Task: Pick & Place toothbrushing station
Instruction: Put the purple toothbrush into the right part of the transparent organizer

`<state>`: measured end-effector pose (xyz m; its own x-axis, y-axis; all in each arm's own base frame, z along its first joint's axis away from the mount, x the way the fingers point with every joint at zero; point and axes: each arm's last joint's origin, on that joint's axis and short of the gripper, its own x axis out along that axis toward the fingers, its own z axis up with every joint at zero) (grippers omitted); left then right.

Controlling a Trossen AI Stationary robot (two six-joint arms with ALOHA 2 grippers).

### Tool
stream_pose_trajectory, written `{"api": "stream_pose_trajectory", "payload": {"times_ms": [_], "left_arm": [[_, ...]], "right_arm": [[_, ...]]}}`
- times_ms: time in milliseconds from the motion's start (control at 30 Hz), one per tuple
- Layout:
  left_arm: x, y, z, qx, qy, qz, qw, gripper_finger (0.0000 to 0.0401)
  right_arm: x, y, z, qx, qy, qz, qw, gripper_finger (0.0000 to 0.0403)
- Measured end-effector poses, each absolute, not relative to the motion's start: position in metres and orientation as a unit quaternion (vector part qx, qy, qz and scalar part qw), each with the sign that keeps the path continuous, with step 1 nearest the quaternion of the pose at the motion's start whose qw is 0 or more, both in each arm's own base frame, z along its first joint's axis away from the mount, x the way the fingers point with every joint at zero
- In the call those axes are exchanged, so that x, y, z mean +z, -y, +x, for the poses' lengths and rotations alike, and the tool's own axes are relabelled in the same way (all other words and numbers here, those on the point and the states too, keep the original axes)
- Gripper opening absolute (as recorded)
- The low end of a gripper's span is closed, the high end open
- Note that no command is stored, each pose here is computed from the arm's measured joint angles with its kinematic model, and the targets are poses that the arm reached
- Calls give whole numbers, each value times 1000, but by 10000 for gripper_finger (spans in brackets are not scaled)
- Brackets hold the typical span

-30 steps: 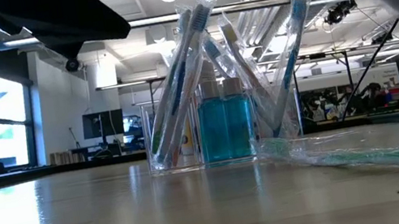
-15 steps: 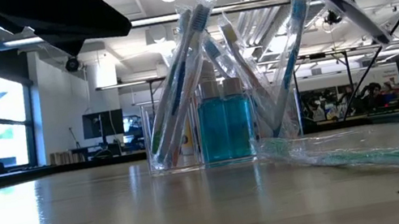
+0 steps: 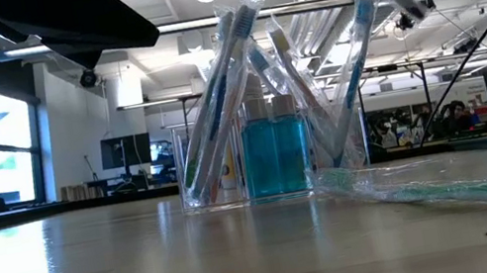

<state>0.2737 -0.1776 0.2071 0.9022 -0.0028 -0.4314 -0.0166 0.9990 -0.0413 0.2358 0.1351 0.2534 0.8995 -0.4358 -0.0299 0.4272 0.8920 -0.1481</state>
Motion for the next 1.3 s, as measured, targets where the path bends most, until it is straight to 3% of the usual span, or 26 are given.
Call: {"api": "stream_pose_trajectory", "payload": {"times_ms": [133,400,600,700,1033,1300], "left_arm": [[207,178,274,-8,-225,-25,974,8],[207,179,273,-17,-228,-27,973,8],[207,179,273,-17,-227,-27,973,8],[208,179,274,-17,-224,-29,974,8],[208,179,274,-18,-221,-28,975,8],[208,179,274,-20,-221,-20,975,8]], "right_arm": [[254,-127,241,-218,-30,-69,973,5],[256,-158,225,-125,-17,-76,989,5],[237,-170,200,-245,-67,-107,961,5],[225,-169,195,-253,-77,-88,960,5],[205,-150,202,-205,-85,-55,973,5],[195,-124,207,-137,-34,-28,990,5]]}}
